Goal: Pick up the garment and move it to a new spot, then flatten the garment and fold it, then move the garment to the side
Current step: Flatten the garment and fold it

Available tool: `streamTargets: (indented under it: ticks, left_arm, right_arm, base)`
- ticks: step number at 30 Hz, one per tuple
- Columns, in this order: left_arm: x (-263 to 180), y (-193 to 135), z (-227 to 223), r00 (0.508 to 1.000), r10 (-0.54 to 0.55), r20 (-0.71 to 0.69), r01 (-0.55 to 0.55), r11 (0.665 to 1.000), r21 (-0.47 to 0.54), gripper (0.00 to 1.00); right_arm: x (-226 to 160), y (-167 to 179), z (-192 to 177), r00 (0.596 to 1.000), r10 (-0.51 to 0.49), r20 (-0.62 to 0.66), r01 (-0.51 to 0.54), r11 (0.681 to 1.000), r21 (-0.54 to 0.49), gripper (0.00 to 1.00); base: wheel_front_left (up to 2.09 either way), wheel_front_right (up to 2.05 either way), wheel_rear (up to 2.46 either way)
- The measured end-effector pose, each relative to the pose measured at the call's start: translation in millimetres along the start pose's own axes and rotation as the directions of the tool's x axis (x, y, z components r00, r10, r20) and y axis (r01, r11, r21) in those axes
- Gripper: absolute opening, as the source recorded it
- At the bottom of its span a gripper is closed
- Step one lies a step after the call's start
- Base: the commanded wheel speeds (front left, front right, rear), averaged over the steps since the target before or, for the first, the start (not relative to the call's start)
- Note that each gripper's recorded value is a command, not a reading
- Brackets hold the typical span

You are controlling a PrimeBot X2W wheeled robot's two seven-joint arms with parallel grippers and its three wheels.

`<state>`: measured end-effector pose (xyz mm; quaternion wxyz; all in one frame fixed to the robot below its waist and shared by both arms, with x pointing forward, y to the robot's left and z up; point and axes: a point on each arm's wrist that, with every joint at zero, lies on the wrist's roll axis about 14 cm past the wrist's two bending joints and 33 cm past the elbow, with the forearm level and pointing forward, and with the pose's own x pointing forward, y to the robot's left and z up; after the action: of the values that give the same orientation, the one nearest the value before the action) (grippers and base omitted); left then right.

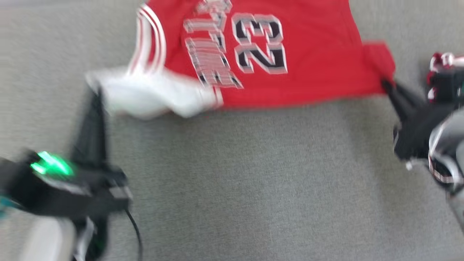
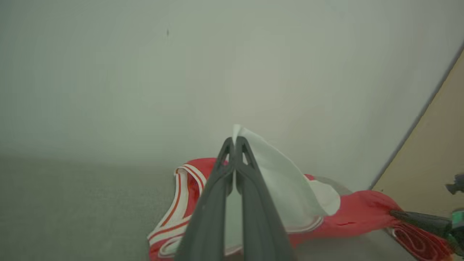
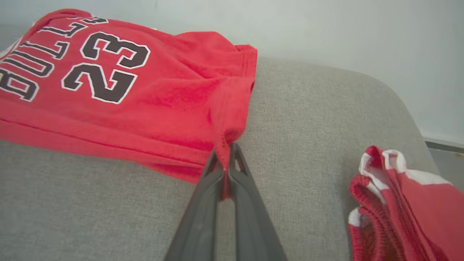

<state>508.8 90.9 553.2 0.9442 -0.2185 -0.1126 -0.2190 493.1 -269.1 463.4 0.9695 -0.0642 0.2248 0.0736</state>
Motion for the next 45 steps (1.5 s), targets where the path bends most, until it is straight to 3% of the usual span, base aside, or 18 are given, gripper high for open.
streamTargets:
  ticks: [6,12,16,29,34,38,42,45]
  left_arm:
    - [-69.3,-33.5,-39.7,0.962,-0.022,-0.27,-0.048,0.967,-0.249,0.0]
    - [-126.4,-42.8,-53.1,0.92,0.018,-0.392,-0.177,0.91,-0.374,0.0]
    - [-158.0,-42.6,-58.6,0.894,0.057,-0.444,-0.274,0.854,-0.442,0.0]
    - [-244.8,-61.0,-81.4,0.799,0.072,-0.597,-0.457,0.717,-0.525,0.0]
    - [-262.4,-71.1,-86.4,0.772,0.043,-0.634,-0.489,0.677,-0.55,0.0]
    - [-275.1,-84.6,-91.9,0.743,-0.008,-0.669,-0.518,0.626,-0.583,0.0]
    - [-285.7,-91.7,-95.1,0.719,-0.036,-0.694,-0.54,0.601,-0.589,0.0]
    - [-288.4,-96.4,-96.9,0.709,-0.057,-0.702,-0.55,0.578,-0.602,0.0]
  right_arm:
    - [-37.7,6.2,-28.0,0.999,-0.02,-0.039,0.024,0.995,0.101,0.0]
    - [-59.5,23.7,-53.2,0.997,-0.024,-0.078,0.036,0.987,0.156,0.0]
    - [-68.2,36.6,-62.9,0.996,-0.019,-0.087,0.035,0.981,0.19,0.0]
    - [-101.3,60.4,-99.0,0.982,-0.001,-0.189,0.037,0.982,0.187,0.0]
    - [-122.6,58.8,-109.0,0.966,-0.001,-0.258,0.048,0.983,0.175,0.0]
    - [-139.7,57.2,-114.7,0.956,-0.006,-0.292,0.065,0.979,0.193,0.0]
    - [-160.7,68.0,-138.0,0.923,0.03,-0.384,0.064,0.971,0.229,0.0]
    - [-165.9,54.4,-131.2,0.932,-0.017,-0.362,0.106,0.968,0.227,0.0]
  base:
    - [0.0,0.0,0.0]
    - [0.0,0.0,0.0]
    - [0.0,0.0,0.0]
    - [0.0,0.0,0.0]
    - [0.0,0.0,0.0]
    - [0.0,0.0,0.0]
    - [0.0,0.0,0.0]
    - [0.0,0.0,0.0]
